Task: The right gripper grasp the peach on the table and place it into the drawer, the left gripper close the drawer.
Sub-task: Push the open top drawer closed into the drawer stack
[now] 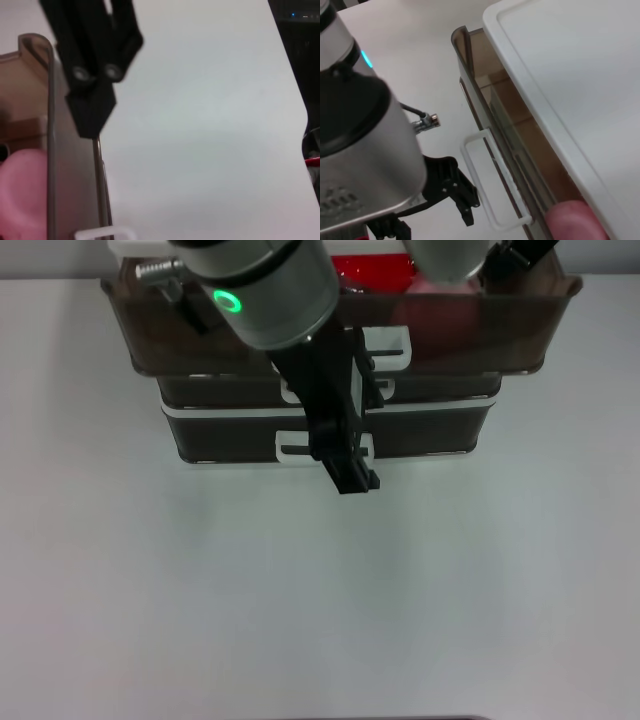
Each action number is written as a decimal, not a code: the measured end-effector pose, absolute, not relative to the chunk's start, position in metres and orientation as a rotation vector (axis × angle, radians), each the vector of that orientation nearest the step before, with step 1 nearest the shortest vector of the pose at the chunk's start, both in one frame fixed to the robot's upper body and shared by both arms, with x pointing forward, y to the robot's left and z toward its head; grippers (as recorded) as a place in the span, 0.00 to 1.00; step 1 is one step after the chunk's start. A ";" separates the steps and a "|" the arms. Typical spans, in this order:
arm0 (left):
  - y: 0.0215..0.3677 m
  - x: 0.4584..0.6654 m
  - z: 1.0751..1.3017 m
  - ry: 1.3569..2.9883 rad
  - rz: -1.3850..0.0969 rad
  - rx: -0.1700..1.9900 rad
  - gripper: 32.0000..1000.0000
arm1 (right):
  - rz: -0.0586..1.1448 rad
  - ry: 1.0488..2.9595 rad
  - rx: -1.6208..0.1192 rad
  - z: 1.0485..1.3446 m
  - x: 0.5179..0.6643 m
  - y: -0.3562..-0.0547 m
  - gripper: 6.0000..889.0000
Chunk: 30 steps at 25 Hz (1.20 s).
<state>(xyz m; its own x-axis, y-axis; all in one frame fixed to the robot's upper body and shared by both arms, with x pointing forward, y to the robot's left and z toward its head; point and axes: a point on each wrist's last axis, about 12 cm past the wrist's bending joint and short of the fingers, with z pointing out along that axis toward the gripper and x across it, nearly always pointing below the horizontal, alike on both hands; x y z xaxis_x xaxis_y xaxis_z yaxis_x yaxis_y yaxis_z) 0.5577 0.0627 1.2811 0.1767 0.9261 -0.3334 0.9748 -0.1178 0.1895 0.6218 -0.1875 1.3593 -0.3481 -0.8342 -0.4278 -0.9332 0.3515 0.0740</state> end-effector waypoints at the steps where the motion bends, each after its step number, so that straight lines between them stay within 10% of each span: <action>1: 0.063 0.558 1.281 1.799 -0.187 2.100 0.85 | 0.442 2.303 -1.566 1.359 0.622 -0.187 0.82; 30: 0.054 0.576 1.287 1.788 -0.188 2.083 0.85 | 0.439 2.301 -1.566 1.360 0.622 -0.188 0.82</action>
<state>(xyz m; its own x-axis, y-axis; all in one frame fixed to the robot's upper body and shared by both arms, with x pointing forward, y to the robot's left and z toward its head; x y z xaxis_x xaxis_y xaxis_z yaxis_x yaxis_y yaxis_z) 0.5765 0.0540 1.2871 0.1783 0.9210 -0.3464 0.9728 -0.1122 0.2027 0.6221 -0.1877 1.3602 -0.3468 -0.8344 -0.4285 -0.9335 0.3514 0.0712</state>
